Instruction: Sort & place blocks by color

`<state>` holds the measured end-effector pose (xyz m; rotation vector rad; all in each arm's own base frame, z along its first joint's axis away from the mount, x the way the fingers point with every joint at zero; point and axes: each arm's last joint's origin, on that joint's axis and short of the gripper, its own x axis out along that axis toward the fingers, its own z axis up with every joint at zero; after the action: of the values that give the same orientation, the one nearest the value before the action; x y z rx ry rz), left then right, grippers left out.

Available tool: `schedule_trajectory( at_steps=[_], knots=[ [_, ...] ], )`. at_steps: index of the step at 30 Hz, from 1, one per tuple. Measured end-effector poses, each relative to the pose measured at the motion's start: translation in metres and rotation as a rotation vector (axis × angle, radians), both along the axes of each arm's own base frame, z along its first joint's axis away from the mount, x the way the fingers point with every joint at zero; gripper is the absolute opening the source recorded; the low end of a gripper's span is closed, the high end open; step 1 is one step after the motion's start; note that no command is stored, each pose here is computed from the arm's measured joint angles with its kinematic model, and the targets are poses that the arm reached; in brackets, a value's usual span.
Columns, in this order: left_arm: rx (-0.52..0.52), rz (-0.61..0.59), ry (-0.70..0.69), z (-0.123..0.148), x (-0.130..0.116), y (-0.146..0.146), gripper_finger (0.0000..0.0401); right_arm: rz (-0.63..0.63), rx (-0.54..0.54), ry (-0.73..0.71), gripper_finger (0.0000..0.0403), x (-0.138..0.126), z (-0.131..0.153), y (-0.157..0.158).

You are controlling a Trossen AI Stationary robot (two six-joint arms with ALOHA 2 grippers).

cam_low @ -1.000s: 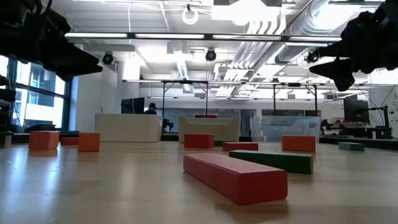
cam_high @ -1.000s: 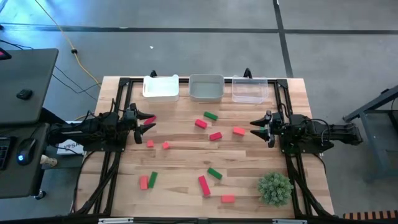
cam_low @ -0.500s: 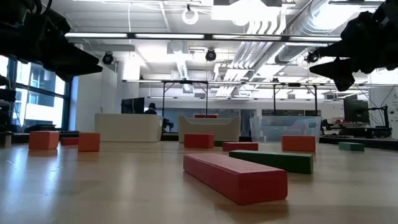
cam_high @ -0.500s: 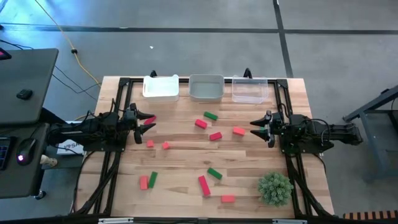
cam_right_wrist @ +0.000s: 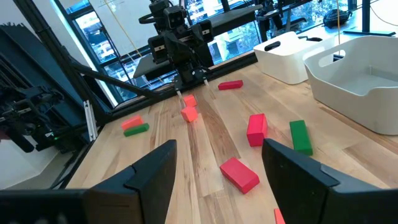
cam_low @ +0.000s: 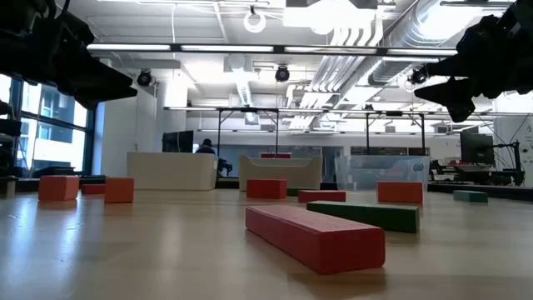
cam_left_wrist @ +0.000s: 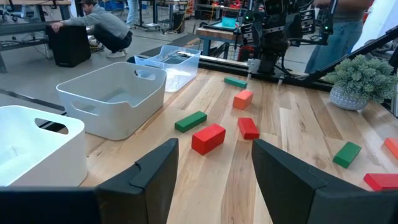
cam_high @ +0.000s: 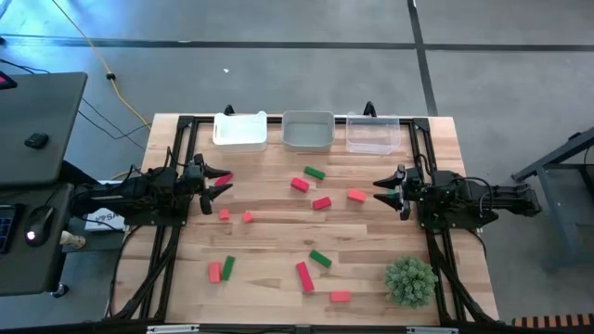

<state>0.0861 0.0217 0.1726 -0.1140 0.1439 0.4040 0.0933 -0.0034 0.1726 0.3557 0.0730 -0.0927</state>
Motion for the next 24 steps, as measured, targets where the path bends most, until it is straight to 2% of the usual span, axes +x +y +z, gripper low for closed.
schedule_trajectory(
  at_steps=[24],
  knots=[
    [0.0, 0.001, 0.0, 0.0, 0.0, 0.0, 0.0193, -0.002, 0.027, -0.003, 0.0227, 0.0, 0.0001, 0.0]
  ],
)
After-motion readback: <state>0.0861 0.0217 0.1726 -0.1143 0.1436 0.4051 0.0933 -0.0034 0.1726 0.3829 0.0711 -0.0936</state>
